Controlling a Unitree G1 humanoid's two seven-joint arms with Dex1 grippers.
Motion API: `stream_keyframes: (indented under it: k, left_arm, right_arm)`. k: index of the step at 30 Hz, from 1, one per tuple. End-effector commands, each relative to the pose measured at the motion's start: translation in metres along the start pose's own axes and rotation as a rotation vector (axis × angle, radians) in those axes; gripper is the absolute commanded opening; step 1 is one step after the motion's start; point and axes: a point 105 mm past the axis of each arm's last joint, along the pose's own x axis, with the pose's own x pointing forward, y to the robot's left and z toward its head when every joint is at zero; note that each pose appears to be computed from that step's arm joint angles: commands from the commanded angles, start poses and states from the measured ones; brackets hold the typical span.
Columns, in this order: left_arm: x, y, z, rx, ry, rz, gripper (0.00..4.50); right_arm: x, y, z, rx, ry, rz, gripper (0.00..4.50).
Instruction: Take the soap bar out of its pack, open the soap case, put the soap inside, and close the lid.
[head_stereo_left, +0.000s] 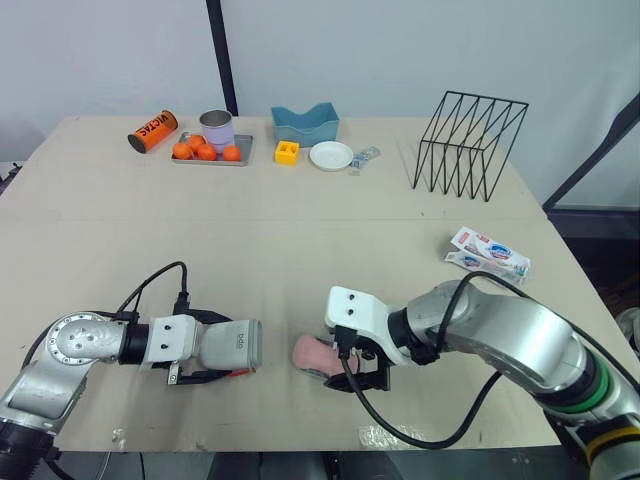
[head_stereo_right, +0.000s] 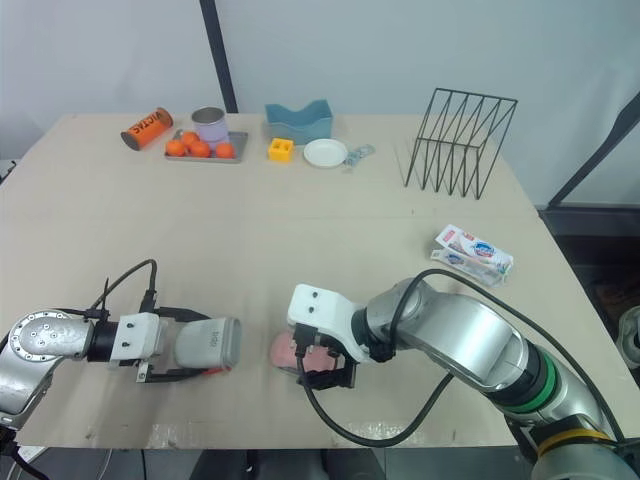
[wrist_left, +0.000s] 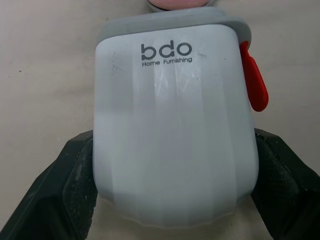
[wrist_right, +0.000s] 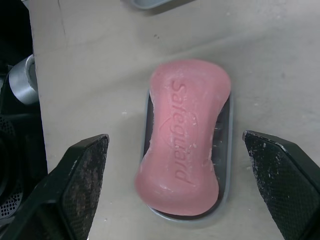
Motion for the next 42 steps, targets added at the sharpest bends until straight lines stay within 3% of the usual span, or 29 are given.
stream_keyframes:
  k: [1, 12, 24, 42]
  left_arm:
    - [-0.006, 0.007, 0.007, 0.035, -0.01, 0.026, 3.54]
    - [-0.009, 0.008, 0.006, 0.036, 0.001, 0.026, 3.54]
    - [-0.005, 0.011, 0.004, 0.053, 0.004, 0.014, 3.54]
    - [-0.005, 0.011, 0.004, 0.061, 0.002, 0.013, 3.54]
  right_arm:
    - [0.0, 0.01, 0.001, -0.03, -0.007, 0.015, 4.44]
    - [0.012, 0.002, -0.009, -0.014, 0.025, -0.041, 4.44]
    - [-0.001, 0.0, 0.001, -0.017, -0.025, -0.053, 4.44]
    - [0.012, -0.003, -0.022, -0.018, 0.051, -0.098, 4.44]
